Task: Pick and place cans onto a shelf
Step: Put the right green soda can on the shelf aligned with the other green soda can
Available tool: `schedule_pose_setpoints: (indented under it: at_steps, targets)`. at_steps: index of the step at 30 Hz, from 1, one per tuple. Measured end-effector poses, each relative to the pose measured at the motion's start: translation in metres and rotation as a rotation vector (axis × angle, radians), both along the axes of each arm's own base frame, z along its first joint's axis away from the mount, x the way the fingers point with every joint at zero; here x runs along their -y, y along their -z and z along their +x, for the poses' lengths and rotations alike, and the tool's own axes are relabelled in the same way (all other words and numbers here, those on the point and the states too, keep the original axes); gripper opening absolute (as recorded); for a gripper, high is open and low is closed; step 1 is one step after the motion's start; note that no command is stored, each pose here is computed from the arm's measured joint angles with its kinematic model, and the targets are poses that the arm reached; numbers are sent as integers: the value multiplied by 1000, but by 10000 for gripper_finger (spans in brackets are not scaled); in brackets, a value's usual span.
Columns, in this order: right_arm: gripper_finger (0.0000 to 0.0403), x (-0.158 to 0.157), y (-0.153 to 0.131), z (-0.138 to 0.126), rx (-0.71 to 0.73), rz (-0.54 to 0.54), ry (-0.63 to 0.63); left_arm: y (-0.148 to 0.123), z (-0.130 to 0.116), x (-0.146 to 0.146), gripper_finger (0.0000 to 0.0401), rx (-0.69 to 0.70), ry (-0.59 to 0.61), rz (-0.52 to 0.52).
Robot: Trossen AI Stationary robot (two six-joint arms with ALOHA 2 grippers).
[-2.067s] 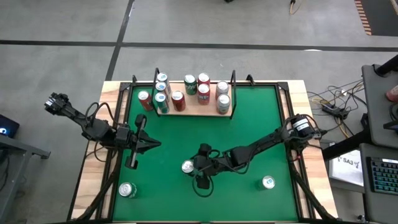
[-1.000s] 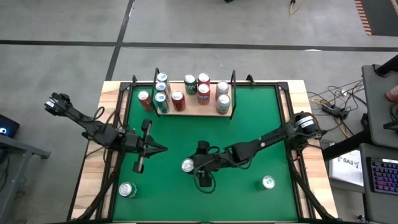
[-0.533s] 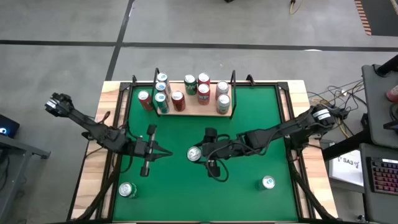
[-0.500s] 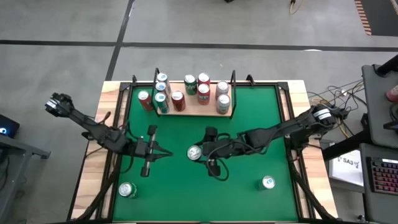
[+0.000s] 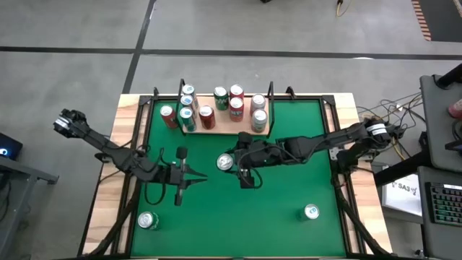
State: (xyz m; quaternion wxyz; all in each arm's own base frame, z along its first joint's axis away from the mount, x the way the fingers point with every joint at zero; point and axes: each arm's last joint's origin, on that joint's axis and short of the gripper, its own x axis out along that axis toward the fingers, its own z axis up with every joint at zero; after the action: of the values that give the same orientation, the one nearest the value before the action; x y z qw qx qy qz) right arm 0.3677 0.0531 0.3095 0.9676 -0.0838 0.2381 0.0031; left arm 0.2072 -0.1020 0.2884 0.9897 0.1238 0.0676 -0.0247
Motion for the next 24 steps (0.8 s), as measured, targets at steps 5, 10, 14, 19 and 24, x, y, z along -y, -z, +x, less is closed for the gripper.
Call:
schedule_pose_setpoints:
  at_steps: [5, 10, 14, 19, 24]
  targets:
    - [282, 18, 0, 2, -4, 32, -19, 4, 2, -7, 88, -39, -31, 15]
    - [282, 28, 0, 3, -6, 23, -14, 12, 7, -18, 173, -66, -97, 9]
    - [282, 31, 0, 3, -6, 18, -11, 27, 10, -32, 236, -76, -187, 14]
    - [282, 36, -4, 4, 3, 22, 4, 42, 10, -48, 290, -12, -260, -30]
    - [282, 38, -12, 5, 27, 22, 12, 58, 8, -56, 314, 56, -284, -95]
